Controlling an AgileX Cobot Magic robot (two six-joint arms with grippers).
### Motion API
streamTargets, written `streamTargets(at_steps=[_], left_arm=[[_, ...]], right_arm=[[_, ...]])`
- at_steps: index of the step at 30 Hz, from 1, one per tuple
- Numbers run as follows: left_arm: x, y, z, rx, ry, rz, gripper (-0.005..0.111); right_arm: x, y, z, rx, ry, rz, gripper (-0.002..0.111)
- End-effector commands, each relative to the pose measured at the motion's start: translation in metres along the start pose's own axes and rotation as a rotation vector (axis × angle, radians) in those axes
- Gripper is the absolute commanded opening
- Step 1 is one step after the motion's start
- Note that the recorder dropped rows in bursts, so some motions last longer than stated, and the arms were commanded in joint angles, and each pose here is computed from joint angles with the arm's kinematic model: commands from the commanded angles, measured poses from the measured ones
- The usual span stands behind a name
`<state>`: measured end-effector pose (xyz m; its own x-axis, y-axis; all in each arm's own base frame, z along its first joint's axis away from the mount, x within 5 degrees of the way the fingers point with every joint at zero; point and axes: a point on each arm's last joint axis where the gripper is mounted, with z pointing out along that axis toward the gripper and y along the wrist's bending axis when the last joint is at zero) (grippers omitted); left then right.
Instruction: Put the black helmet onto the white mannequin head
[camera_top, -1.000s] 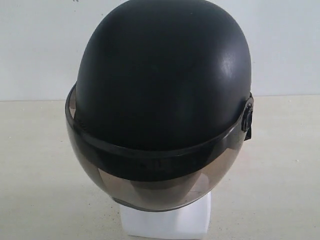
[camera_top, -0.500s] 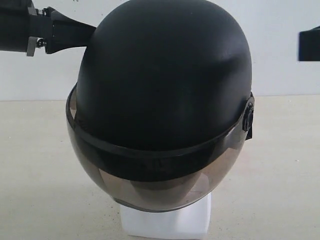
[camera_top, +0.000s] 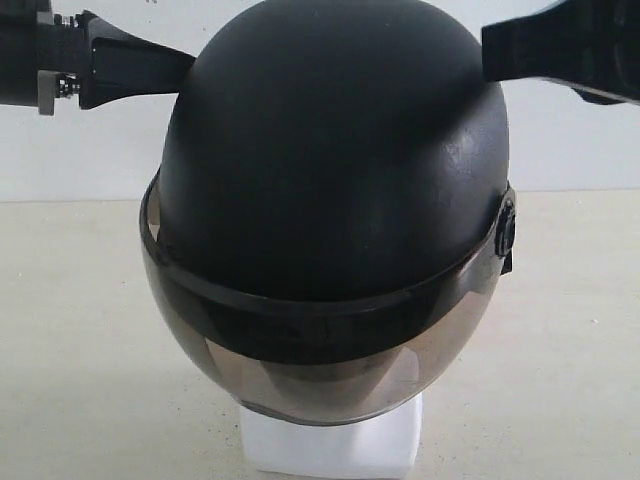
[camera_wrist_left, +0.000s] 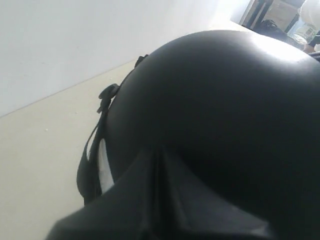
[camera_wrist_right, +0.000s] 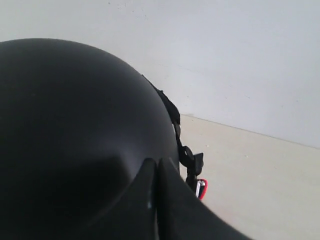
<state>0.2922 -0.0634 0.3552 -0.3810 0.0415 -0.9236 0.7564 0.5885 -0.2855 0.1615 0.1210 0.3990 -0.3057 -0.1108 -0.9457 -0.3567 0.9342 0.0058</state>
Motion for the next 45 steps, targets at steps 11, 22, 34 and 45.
streamTargets(at_steps=[11, 22, 34, 45], left_arm=[[0.015, -0.025, -0.011, 0.053, 0.014, -0.027, 0.004], [0.024, -0.041, -0.019, 0.097, 0.026, -0.061, 0.004], [0.032, -0.055, -0.030, 0.061, 0.008, -0.047, 0.004], [0.009, -0.065, -0.046, -0.053, -0.088, 0.017, 0.004]], right_arm=[[-0.008, -0.013, 0.012, -0.076, -0.022, 0.077, 0.000], [-0.001, -0.015, 0.033, -0.185, 0.057, 0.087, 0.000], [-0.003, -0.009, 0.043, -0.238, 0.043, 0.079, 0.000], [-0.019, -0.033, -0.018, -0.073, -0.102, -0.029, 0.000]])
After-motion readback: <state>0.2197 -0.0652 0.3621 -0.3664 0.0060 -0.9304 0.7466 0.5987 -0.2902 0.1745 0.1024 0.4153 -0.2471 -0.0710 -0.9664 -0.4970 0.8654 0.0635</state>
